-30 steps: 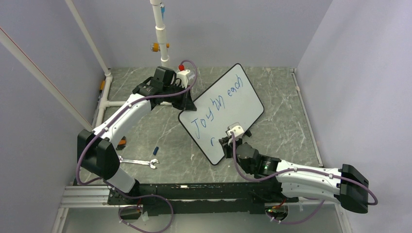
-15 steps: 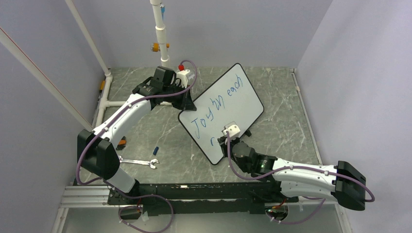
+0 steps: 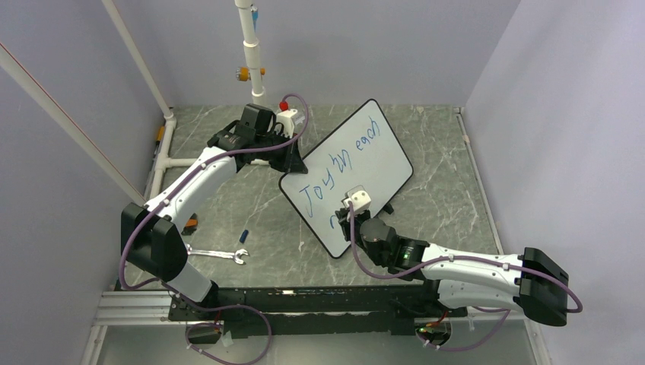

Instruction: Write a sentence on the whiteboard

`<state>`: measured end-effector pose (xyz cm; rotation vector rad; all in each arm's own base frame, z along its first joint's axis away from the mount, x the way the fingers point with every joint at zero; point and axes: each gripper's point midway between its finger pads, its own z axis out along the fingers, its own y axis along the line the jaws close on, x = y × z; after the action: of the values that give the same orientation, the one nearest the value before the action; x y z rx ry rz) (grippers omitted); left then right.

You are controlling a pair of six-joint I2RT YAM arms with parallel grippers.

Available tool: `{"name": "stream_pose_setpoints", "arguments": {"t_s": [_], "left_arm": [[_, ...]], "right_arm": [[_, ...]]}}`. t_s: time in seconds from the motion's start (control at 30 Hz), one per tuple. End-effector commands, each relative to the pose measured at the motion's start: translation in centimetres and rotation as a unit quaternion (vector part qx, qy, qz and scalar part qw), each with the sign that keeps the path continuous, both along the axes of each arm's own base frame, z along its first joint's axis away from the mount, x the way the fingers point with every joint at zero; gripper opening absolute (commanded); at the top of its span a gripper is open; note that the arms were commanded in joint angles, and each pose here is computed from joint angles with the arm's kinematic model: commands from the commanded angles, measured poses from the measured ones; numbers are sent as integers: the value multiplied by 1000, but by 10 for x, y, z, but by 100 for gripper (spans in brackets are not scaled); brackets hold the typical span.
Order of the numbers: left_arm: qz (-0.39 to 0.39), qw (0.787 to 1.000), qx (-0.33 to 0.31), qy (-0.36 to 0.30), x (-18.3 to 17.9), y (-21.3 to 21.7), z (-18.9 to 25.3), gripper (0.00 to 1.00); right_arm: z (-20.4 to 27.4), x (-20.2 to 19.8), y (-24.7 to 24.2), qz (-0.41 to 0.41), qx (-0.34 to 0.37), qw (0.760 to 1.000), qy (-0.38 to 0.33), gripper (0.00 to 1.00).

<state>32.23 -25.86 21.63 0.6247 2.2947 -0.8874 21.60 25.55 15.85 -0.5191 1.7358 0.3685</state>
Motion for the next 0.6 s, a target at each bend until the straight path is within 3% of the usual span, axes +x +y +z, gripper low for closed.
{"name": "stream_pose_setpoints", "arguments": {"t_s": [0.0, 0.57], "left_arm": [[64, 983, 150, -87, 40, 55, -22, 0], [63, 983, 149, -85, 40, 55, -23, 0]], "right_arm": [[27, 8, 8, -7, 37, 999, -20, 0], [14, 26, -8, -41, 31, 999, 9, 0]]}}
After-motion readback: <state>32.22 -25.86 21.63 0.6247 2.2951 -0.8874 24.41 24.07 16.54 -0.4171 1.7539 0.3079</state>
